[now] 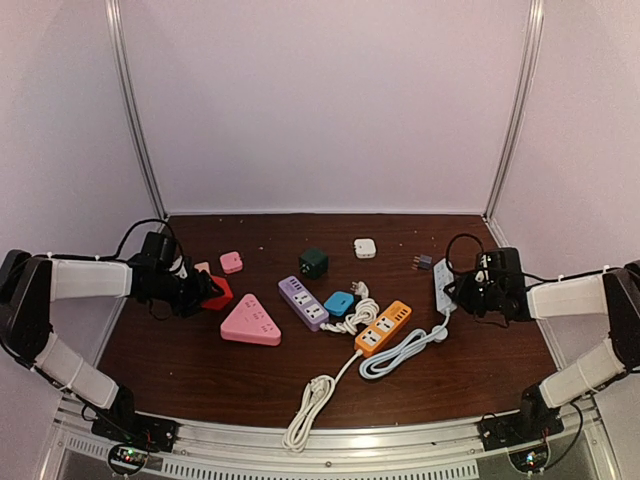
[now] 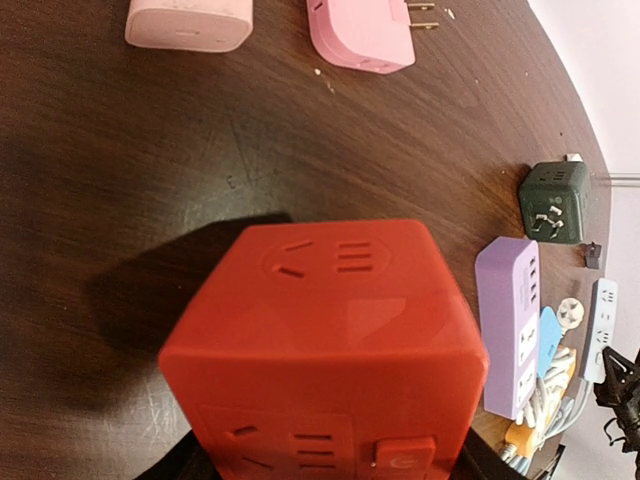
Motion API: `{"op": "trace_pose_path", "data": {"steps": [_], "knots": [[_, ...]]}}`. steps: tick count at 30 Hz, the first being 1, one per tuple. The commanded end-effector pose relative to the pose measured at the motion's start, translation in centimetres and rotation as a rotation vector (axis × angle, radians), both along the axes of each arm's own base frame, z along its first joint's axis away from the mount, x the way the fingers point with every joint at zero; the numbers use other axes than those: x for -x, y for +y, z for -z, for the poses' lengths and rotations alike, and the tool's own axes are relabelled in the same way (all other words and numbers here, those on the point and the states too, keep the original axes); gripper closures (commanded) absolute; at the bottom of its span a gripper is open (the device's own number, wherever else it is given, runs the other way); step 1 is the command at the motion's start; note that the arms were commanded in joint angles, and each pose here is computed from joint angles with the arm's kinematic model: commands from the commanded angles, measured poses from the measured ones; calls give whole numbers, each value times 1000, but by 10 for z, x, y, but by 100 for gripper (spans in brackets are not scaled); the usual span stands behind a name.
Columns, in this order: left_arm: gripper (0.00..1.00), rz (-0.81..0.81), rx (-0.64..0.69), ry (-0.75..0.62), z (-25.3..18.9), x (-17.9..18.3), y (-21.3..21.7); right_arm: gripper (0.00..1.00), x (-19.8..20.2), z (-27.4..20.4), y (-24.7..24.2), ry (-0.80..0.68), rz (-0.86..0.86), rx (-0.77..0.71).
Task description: Pull the plug off the socket
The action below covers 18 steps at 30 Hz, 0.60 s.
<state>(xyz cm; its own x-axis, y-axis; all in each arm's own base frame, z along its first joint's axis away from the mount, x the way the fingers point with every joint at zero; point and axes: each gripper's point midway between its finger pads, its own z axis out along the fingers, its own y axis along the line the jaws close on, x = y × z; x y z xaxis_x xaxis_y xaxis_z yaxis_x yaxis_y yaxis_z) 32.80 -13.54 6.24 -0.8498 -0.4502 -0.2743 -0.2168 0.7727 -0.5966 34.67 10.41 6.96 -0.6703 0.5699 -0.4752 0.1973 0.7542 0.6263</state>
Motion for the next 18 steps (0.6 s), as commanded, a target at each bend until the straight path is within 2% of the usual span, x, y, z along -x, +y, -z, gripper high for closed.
{"op": "trace_pose_path", "data": {"steps": [1,12,18], "knots": [[91,-9,31,-71,-14,-11,0,69,1,3,-3,-2,10,-13],[91,-11,35,-69,-11,-10,0,63,2,14,-7,35,15,2],[91,-16,37,-69,-9,-9,3,49,4,10,-14,53,30,48]]}}
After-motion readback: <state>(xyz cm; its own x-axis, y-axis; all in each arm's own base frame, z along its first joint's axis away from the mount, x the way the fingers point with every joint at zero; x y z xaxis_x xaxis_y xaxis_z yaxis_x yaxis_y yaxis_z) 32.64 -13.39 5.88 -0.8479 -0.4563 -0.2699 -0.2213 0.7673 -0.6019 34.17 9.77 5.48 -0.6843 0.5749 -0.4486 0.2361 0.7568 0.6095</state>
